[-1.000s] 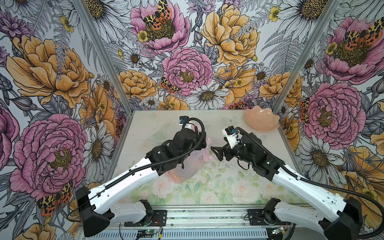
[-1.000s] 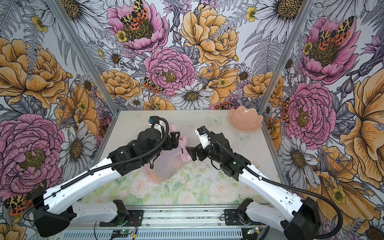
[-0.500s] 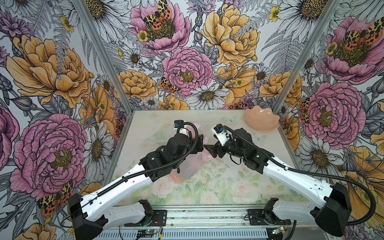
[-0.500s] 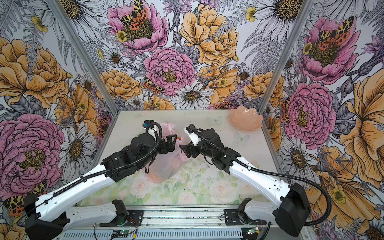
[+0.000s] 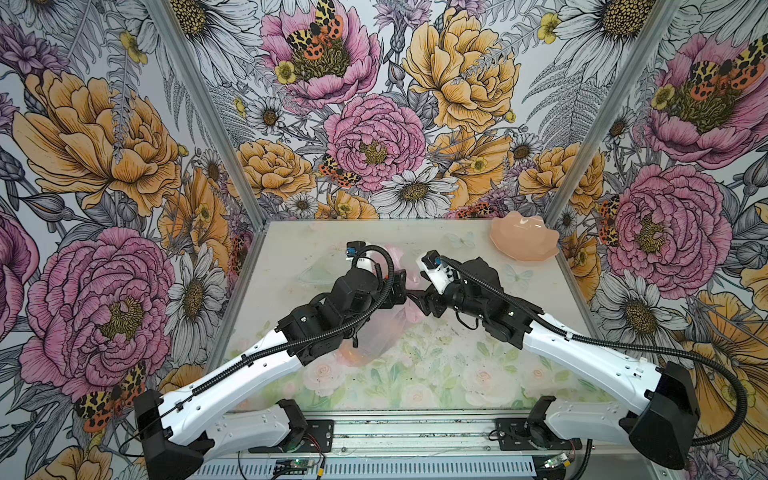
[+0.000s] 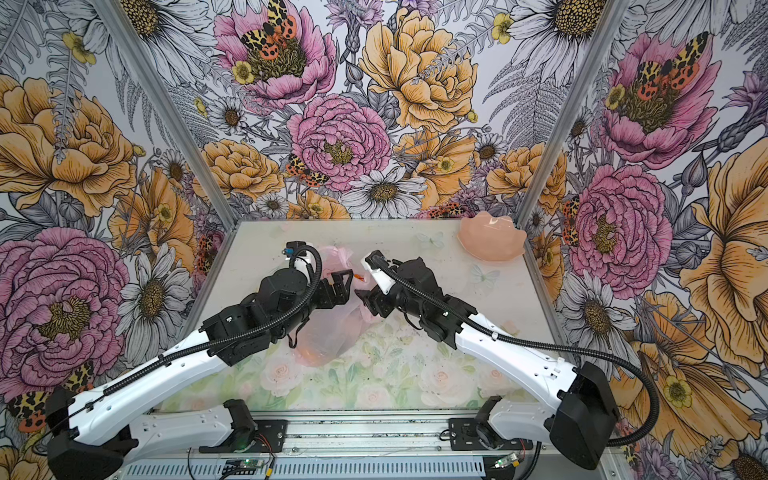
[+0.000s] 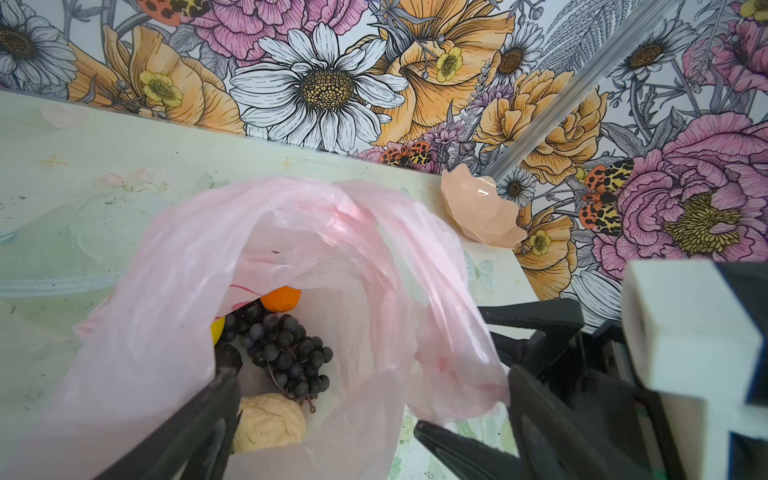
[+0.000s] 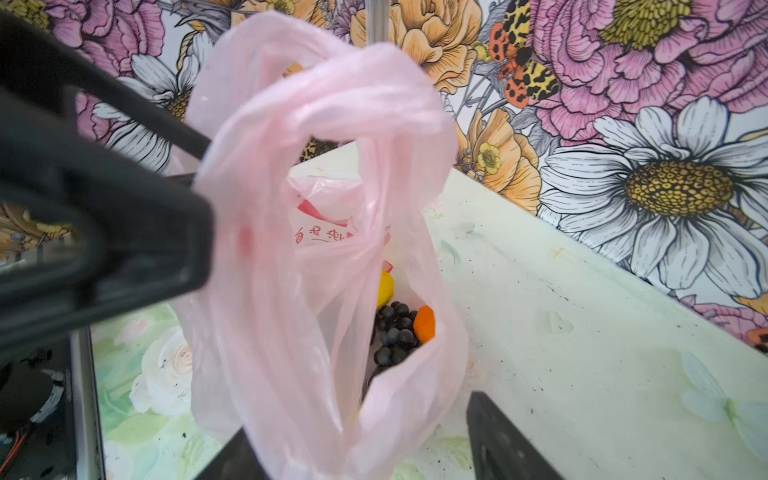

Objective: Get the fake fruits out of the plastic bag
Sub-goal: 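Grasp the bag's other handle with the right gripper, spreading the opening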

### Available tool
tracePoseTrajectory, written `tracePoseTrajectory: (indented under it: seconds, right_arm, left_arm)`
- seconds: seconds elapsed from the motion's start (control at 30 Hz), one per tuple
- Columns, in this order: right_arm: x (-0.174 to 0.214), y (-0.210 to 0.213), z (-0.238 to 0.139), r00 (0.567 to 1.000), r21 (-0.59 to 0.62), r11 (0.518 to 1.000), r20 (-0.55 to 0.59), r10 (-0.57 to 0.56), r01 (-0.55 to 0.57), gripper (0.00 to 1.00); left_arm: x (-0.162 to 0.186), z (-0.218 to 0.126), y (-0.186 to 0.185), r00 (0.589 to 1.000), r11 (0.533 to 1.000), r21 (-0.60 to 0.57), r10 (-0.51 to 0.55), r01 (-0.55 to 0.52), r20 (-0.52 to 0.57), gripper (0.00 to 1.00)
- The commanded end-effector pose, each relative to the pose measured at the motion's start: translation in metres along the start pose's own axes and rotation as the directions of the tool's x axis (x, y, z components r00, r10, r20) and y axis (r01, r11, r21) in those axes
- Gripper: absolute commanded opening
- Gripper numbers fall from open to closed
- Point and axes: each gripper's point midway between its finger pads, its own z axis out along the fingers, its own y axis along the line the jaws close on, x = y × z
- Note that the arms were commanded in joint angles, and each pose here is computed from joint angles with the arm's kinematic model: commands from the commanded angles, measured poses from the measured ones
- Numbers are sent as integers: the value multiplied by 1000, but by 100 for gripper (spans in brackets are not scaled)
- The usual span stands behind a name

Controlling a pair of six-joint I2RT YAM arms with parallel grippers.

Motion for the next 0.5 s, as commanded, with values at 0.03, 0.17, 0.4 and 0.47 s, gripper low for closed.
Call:
tracePoseTrajectory:
  seconds: [0.03,0.17,0.4,0.47]
  right_arm:
    - [-28,-18,5,997,94,995,79,20,-28,56]
    - [-36,-35,12,992,176,980,102,81,-98,29]
    - [-49,-44,5,948,159,950,213,234,-270,3]
    - [-49,-42,3,943,142,949,226,246,-282,1]
  left_arm:
    - [2,2,3,1000,1000,-29,1,-1,-6,99]
    - [11,13,6,998,995,-94,34,-40,-61,99]
    - [15,35,-2,989,984,-152,77,-96,-127,99]
    - [13,39,-1,988,978,-182,81,-104,-128,98]
